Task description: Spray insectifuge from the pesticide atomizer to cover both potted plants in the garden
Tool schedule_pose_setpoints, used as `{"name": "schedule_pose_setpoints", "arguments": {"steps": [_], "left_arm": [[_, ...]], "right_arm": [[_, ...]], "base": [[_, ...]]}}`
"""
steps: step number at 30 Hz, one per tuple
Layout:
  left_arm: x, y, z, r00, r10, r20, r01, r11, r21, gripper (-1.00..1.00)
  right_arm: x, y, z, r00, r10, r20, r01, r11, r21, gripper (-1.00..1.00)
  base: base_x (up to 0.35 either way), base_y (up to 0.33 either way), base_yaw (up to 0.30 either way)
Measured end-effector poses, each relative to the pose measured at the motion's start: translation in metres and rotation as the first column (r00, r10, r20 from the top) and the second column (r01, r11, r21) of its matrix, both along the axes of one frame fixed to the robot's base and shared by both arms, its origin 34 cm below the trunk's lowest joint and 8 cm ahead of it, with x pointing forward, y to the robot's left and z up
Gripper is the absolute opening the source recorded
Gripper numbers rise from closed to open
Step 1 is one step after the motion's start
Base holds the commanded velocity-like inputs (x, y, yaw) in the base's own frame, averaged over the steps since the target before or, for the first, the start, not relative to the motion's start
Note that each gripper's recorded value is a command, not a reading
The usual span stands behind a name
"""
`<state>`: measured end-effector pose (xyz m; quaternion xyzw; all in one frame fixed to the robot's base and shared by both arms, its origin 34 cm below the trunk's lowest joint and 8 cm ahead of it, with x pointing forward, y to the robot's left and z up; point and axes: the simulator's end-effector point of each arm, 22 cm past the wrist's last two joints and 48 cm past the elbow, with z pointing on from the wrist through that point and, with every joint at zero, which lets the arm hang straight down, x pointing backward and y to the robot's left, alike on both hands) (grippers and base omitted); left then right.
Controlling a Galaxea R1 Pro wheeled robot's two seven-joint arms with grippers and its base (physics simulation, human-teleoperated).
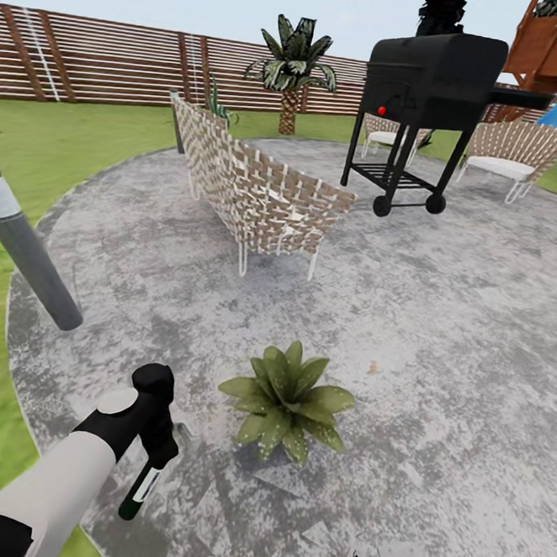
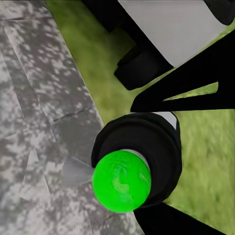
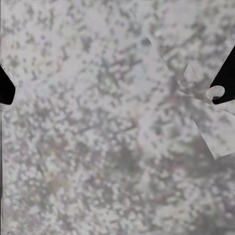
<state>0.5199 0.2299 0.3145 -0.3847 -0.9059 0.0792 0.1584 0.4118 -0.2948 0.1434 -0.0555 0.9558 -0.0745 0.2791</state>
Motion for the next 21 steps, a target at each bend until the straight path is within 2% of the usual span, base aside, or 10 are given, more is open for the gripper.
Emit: {"name": "schedule_pose_setpoints", "arguments": {"steps": [5,9,13,15,21], "left_arm": [[0.000,-0.002,0.000,1.000,-0.001,0.000,0.001,1.000,-0.004,-1.00],[0.001,-0.007,0.001,1.000,-0.007,0.005,0.008,1.000,-0.012,-1.00],[0.003,-0.042,0.005,0.999,-0.043,0.013,0.043,0.997,-0.059,-1.00],[0.005,-0.051,0.007,0.999,-0.051,0.018,0.052,0.996,-0.071,-1.00],[0.007,-0.047,0.007,0.998,-0.051,0.022,0.053,0.996,-0.067,-1.00]], "right_arm": [[0.000,0.000,0.000,1.000,0.000,0.000,0.000,1.000,0.000,1.00],[0.000,0.000,0.000,1.000,0.000,0.000,0.000,1.000,0.000,1.00],[0.000,0.000,0.000,1.000,-0.001,0.000,0.001,1.000,0.000,1.00],[0.000,-0.001,0.000,1.000,0.000,0.000,0.000,1.000,-0.001,1.00],[0.000,0.000,0.000,1.000,0.001,0.000,-0.001,1.000,0.000,1.00]], "base": [[0.298,0.016,-0.299],[0.038,0.001,-0.299],[0.001,0.000,-0.299],[0.000,0.000,-0.299],[0.000,0.000,-0.299]]}}
